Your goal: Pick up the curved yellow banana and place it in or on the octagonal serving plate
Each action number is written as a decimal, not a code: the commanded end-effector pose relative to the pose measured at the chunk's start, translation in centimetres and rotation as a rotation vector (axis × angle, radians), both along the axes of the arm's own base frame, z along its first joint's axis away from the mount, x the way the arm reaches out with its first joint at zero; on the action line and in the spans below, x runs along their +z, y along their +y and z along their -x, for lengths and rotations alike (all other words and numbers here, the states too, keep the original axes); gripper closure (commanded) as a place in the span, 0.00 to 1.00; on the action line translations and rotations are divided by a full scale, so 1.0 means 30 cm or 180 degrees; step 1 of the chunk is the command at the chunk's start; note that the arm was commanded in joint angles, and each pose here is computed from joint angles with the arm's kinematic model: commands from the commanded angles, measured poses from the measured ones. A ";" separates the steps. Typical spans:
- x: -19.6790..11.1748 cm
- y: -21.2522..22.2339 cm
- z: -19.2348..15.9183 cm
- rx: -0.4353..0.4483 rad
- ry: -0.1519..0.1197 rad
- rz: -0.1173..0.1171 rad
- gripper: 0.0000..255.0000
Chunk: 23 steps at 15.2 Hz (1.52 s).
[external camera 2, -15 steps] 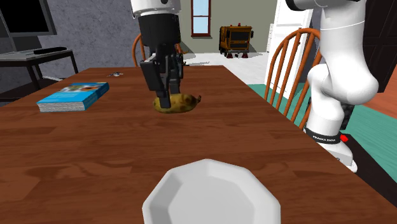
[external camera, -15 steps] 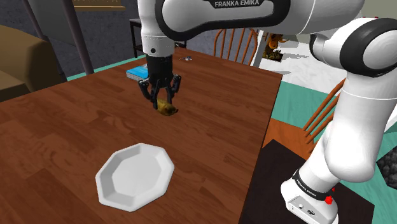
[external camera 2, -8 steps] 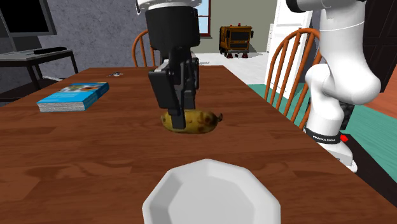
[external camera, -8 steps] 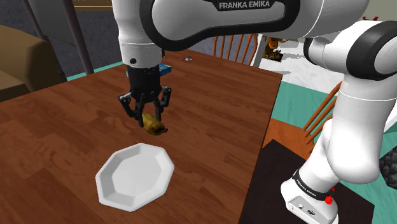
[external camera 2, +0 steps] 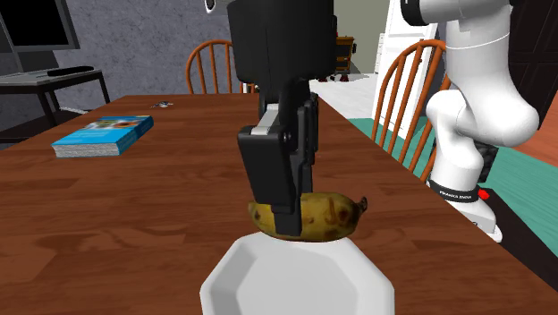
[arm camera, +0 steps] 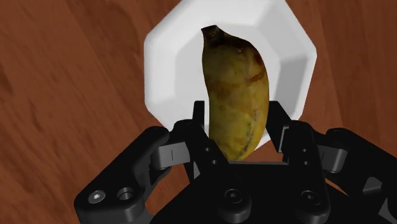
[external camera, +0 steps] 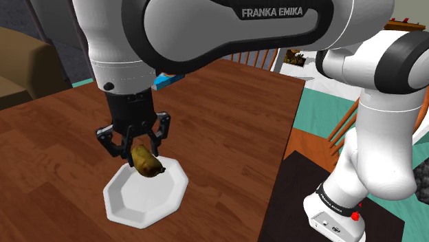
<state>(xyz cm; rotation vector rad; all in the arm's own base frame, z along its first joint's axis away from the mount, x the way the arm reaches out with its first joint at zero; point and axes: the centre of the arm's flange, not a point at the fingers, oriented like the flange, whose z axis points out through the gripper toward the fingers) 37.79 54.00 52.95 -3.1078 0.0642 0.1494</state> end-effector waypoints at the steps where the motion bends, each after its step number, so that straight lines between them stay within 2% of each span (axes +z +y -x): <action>1: -0.018 0.018 0.009 -0.0006 -0.0001 0.0000 1.00; 13: -0.242 0.018 0.009 -0.0006 -0.0001 0.0000 1.00; 21: -0.242 0.018 0.009 -0.0006 -0.0001 0.0000 1.00; 22: -0.242 0.018 0.009 -0.0006 -0.0001 0.0000 0.00; 23: -0.242 0.018 0.009 -0.0006 -0.0001 0.0000 0.00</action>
